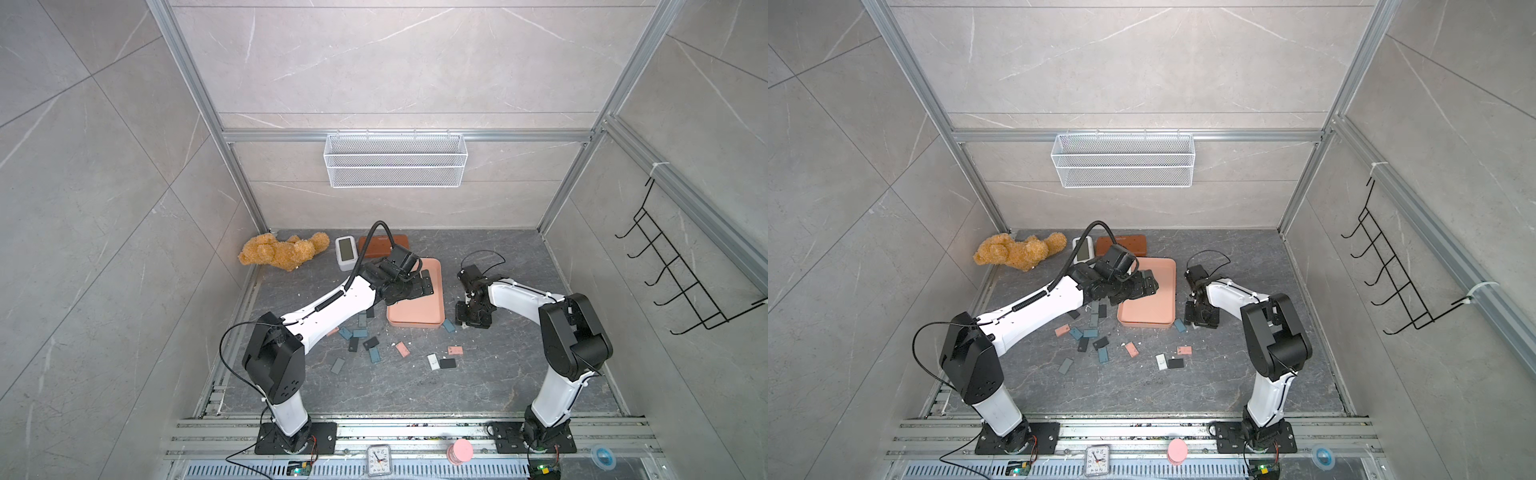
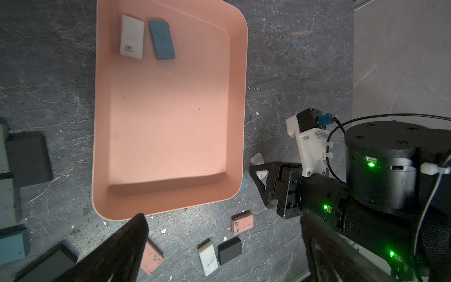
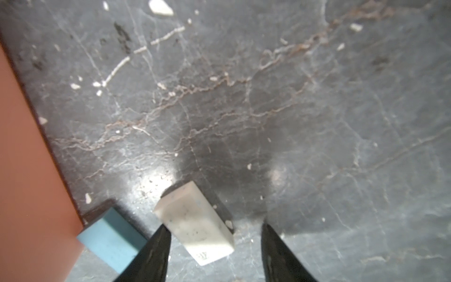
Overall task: Put the eraser in the storage box
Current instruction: Adjust the eraser at the center of the board, then pick up the eraser from the center of the board.
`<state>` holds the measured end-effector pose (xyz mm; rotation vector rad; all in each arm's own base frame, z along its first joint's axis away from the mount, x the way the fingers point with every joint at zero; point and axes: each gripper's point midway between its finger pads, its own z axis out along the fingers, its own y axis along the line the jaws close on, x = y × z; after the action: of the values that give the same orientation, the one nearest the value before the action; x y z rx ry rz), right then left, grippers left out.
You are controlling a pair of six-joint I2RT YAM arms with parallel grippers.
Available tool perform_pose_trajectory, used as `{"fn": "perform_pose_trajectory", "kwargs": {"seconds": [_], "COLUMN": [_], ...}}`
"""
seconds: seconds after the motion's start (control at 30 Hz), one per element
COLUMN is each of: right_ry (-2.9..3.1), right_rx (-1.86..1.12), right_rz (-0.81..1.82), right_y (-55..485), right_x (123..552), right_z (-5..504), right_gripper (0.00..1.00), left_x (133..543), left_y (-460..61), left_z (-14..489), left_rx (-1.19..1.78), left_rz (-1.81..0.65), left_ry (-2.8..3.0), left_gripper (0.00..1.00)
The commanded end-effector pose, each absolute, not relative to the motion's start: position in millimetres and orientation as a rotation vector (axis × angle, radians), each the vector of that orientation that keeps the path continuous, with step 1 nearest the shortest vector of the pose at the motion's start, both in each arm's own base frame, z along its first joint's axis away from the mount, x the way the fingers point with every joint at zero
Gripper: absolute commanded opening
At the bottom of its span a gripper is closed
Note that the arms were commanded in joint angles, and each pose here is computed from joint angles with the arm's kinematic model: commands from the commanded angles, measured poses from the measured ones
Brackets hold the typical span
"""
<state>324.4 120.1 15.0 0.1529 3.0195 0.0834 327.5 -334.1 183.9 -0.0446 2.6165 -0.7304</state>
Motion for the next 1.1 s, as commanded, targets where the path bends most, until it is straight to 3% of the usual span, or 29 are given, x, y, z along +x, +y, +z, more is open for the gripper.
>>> {"fn": "perform_pose_trajectory", "kwargs": {"seconds": [0.0,0.33,0.47,1.07], "right_ry": [3.093,3.093,3.099,3.011], "right_rx": [0.11,0.05,0.068,0.136], "right_rz": [0.132,0.222,0.217,0.192], "right_y": [129.3,150.0,148.9,148.0], "right_x": [311.1,309.4,306.0,320.8], "right_z": [-10.6,-15.9,-17.9,27.8], "right_gripper": [0.55,0.42,0.29,0.23], "left_x": [327.2,321.0,318.6,321.6], "left_y": [-337.9,-331.8,-327.9,-328.2], "left_z": [201.4,201.4,198.9,202.6], "left_rx": [-0.014,-0.046,-0.054,-0.027], "left_rz": [-0.765,-0.779,-0.77,-0.756], "left_ry": [2.578,2.576,2.58,2.568], "left_gripper": [0.99,0.99,0.99,0.99]}}
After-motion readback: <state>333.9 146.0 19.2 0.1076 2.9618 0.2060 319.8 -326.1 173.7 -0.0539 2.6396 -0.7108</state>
